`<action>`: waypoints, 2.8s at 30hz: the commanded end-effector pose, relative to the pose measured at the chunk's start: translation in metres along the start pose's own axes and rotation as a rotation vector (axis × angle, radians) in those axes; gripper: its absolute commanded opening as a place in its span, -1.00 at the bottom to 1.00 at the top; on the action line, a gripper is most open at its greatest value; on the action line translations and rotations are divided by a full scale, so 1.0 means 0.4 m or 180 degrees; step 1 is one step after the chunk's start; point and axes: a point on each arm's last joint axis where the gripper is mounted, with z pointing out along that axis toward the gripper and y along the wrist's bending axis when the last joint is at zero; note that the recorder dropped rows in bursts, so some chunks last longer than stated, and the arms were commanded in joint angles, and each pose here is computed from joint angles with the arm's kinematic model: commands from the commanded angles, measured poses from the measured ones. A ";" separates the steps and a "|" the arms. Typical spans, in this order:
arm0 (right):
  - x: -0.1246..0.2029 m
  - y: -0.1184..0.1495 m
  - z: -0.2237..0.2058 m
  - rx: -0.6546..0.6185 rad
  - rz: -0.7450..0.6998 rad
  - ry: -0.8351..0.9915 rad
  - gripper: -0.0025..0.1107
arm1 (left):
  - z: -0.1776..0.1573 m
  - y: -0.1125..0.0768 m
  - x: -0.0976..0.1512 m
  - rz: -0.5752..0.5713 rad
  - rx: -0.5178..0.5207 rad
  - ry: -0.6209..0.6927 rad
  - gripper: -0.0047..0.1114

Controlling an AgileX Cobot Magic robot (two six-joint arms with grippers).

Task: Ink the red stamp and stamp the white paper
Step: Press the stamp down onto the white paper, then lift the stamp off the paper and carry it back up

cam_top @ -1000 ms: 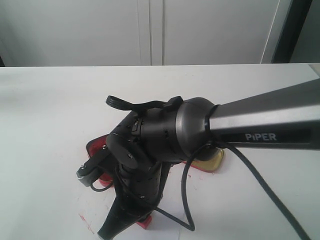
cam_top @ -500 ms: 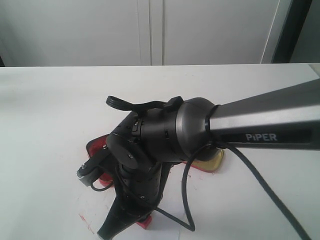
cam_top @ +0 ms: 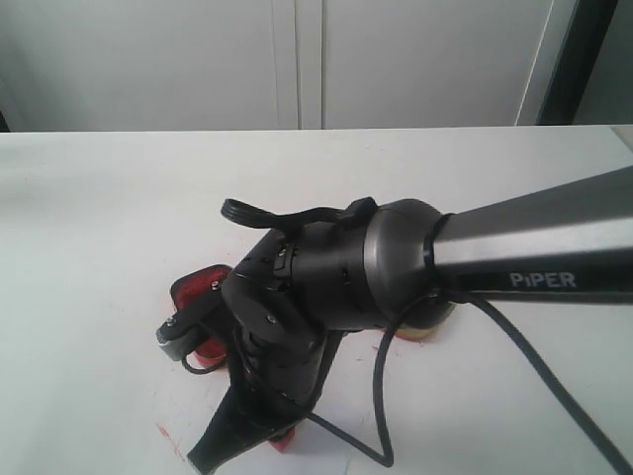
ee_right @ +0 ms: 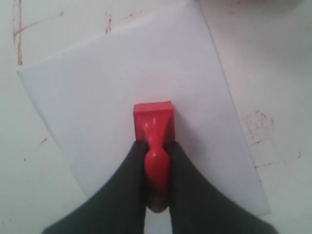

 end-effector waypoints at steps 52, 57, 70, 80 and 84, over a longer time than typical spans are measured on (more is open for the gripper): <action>-0.020 -0.027 -0.091 0.0309 0.0022 -0.0570 -0.96 | 0.000 0.000 0.002 -0.0027 0.0003 -0.0015 -0.92; -0.020 -0.027 -0.091 0.0309 0.0030 -0.0565 -0.96 | 0.000 0.000 0.002 -0.0027 0.0003 -0.0015 -0.92; -0.023 -0.027 -0.091 0.0233 0.0116 -0.0609 -0.96 | 0.000 0.000 0.002 -0.0027 0.0003 -0.0015 -0.92; -0.032 -0.051 -0.089 -0.0140 0.0429 -0.0658 -0.96 | 0.000 0.000 0.002 -0.0027 0.0003 -0.0015 -0.92; -0.033 -0.067 -0.089 -0.0269 0.0483 -0.0652 -0.96 | 0.000 0.000 0.002 -0.0027 0.0003 -0.0015 -0.92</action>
